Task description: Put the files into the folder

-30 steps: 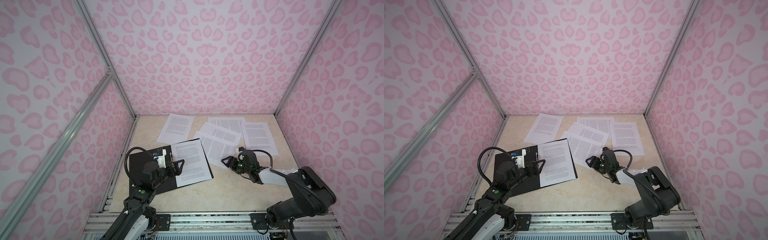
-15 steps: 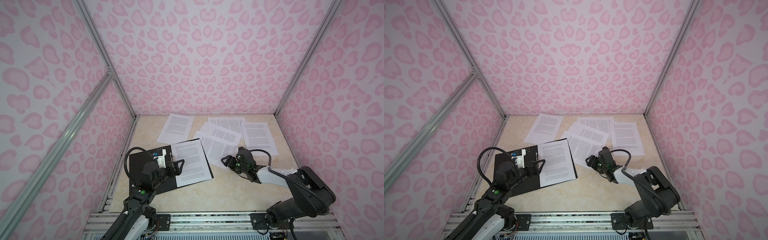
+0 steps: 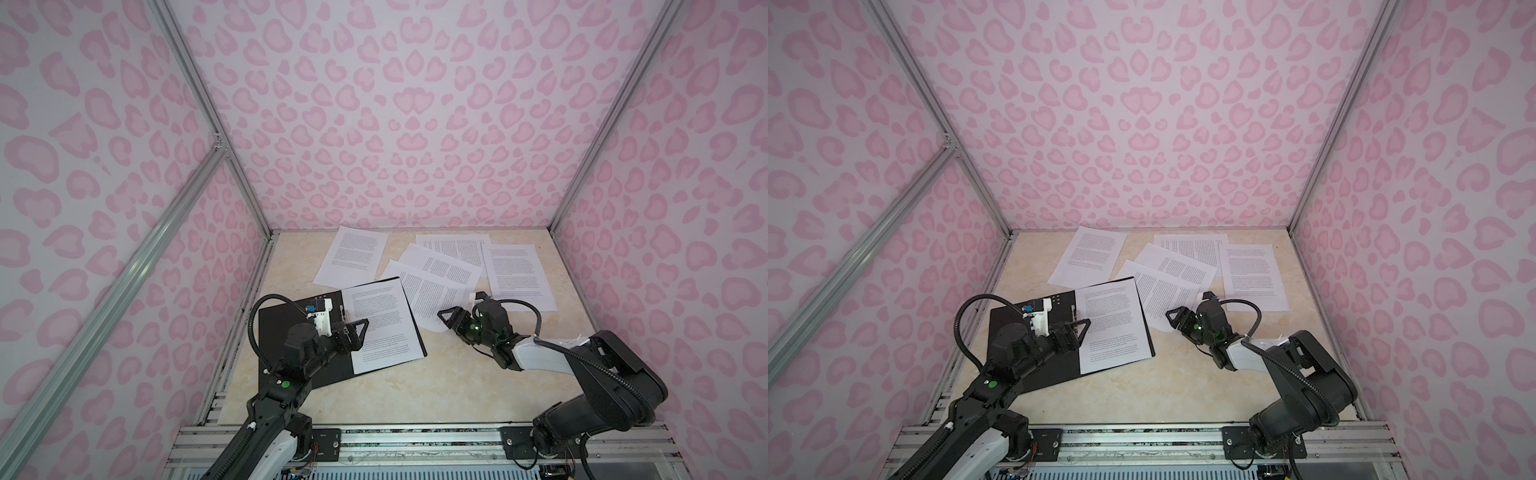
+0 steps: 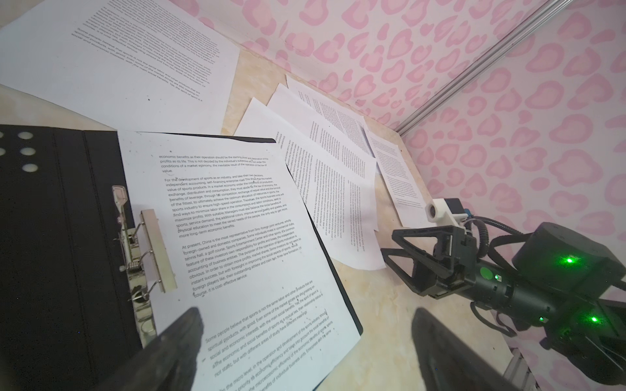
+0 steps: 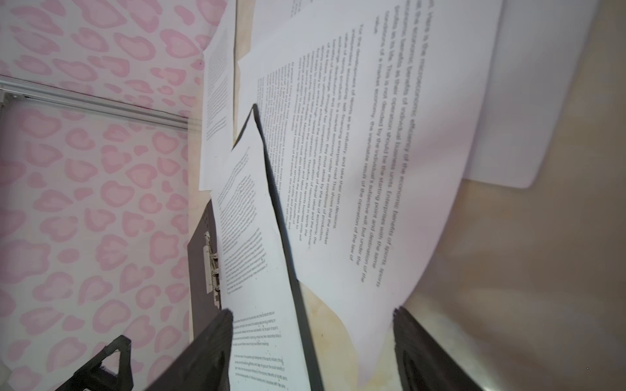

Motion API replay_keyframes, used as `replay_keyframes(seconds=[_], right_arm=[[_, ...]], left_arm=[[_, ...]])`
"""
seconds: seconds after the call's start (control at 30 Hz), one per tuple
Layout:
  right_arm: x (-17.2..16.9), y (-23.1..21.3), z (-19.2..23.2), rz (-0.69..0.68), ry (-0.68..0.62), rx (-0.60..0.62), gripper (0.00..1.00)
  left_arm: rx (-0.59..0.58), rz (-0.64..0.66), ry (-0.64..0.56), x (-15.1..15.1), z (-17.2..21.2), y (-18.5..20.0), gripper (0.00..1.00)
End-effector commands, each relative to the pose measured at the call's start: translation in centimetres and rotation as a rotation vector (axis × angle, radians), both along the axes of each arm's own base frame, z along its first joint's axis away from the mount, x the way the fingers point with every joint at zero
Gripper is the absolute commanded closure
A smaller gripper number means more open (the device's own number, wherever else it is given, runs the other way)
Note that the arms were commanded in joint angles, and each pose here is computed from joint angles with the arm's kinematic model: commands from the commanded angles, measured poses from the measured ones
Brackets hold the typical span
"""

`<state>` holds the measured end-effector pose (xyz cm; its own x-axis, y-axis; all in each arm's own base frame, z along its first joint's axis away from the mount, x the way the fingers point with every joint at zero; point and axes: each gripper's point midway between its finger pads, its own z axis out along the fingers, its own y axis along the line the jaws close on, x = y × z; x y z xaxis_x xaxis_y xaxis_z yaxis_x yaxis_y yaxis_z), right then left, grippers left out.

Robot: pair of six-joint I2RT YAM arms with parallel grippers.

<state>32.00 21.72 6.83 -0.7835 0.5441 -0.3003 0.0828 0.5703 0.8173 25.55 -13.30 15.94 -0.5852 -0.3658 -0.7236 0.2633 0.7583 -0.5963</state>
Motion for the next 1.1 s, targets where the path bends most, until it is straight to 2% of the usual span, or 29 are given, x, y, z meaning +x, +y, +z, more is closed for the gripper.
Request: replay_keyframes(seconds=[0.0, 0.13, 0.27, 0.63, 0.77, 0.9, 1.07], right_arm=[[0.8, 1.0, 2.5, 0.023, -0.096, 0.073, 0.26], [1.3, 1.2, 3.0, 0.025, -0.121, 0.072, 0.26], [1.0, 0.1, -0.3, -0.032, 0.012, -0.020, 0.26], [0.1, -0.4, -2.9, -0.132, 0.093, 0.073, 0.28], [0.4, -0.1, -2.8, -0.141, 0.072, 0.127, 0.33], [0.7, 0.0, -2.9, -0.153, 0.057, 0.170, 0.46], [1.0, -0.4, -3.5, -0.201, 0.063, 0.199, 0.52]], left_arm=[[-0.012, 0.003, -0.039, 0.4, 1.2, -0.1, 0.03], [-0.012, 0.004, -0.040, 0.4, 1.2, 0.0, 0.03], [-0.009, 0.006, -0.038, 0.4, 1.1, 0.0, 0.03], [-0.007, 0.006, -0.036, 0.4, 1.0, 0.0, 0.03], [-0.007, 0.007, -0.036, 0.5, 1.0, 0.0, 0.03], [-0.005, 0.007, -0.034, 0.4, 0.9, 0.0, 0.03], [-0.005, 0.008, -0.036, 0.5, 1.0, 0.0, 0.03]])
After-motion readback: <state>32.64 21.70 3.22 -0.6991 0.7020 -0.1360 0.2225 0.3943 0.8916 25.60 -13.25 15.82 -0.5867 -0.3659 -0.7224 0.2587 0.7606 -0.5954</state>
